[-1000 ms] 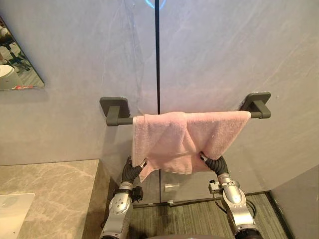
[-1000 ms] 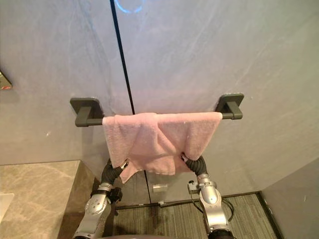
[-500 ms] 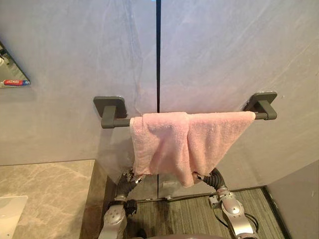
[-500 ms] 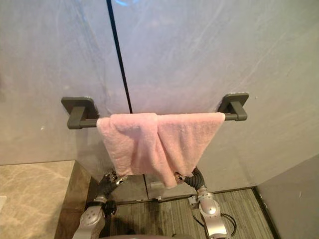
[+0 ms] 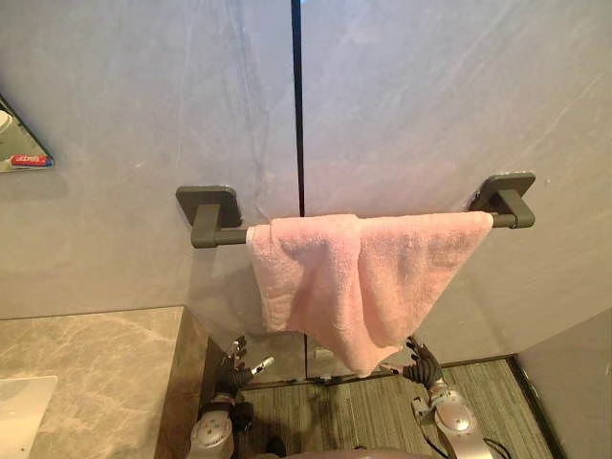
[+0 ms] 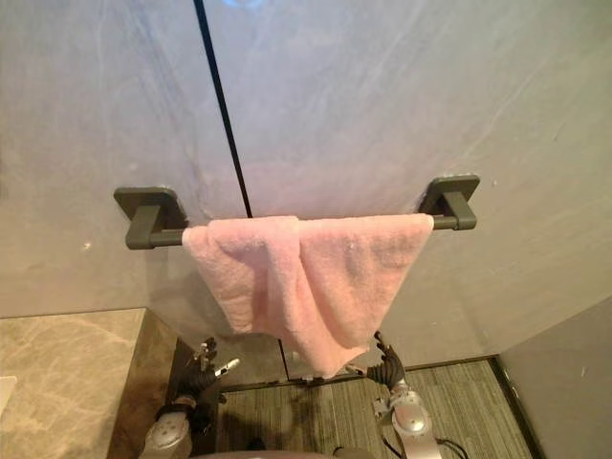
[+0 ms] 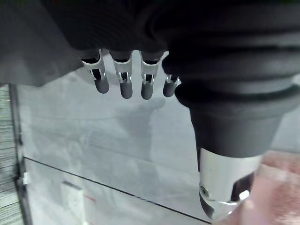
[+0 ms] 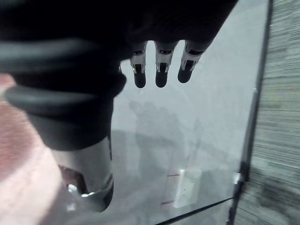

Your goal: Organize washtable

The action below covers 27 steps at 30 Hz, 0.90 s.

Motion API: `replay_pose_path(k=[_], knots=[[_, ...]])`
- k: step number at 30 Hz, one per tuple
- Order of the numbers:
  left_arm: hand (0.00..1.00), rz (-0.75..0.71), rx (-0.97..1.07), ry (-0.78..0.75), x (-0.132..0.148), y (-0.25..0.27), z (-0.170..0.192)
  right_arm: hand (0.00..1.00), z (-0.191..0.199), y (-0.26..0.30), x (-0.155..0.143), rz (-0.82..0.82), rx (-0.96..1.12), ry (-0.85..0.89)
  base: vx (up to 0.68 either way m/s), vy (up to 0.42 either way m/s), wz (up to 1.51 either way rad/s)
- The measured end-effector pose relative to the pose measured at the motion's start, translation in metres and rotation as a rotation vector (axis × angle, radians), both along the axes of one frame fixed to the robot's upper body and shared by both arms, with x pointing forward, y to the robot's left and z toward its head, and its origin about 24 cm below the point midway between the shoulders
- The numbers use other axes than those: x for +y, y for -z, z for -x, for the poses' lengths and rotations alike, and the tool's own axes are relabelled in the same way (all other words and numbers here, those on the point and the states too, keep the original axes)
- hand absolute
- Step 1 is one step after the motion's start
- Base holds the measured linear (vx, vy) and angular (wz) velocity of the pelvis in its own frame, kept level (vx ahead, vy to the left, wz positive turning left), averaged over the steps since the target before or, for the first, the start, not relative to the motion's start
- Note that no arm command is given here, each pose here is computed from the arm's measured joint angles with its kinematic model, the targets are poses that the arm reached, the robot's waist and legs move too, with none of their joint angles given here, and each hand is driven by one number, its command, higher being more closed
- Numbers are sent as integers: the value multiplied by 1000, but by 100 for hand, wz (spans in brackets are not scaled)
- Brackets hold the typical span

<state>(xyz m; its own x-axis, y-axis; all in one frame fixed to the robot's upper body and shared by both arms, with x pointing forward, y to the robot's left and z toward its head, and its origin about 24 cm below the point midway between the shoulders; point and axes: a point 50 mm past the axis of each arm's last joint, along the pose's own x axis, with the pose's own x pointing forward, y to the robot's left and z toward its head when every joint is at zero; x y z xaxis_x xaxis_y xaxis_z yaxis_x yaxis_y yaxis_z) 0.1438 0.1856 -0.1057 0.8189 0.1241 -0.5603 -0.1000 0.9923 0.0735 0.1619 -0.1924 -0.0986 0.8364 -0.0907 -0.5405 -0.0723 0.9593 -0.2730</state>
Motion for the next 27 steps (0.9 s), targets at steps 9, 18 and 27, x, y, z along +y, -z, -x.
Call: replay_pose_path(k=[9, 18, 27], knots=[[0, -14, 166, -45, 6, 25, 28, 0, 31, 27, -8, 10, 174, 84, -4, -2, 0], [0, -25, 267, -47, 6, 37, 45, 0, 59, 45, -12, 0, 318, 157, -24, -11, -2], [0, -24, 295, -48, 5, 41, 46, 0, 70, 51, -16, -13, 363, 232, 0, 0, 0]])
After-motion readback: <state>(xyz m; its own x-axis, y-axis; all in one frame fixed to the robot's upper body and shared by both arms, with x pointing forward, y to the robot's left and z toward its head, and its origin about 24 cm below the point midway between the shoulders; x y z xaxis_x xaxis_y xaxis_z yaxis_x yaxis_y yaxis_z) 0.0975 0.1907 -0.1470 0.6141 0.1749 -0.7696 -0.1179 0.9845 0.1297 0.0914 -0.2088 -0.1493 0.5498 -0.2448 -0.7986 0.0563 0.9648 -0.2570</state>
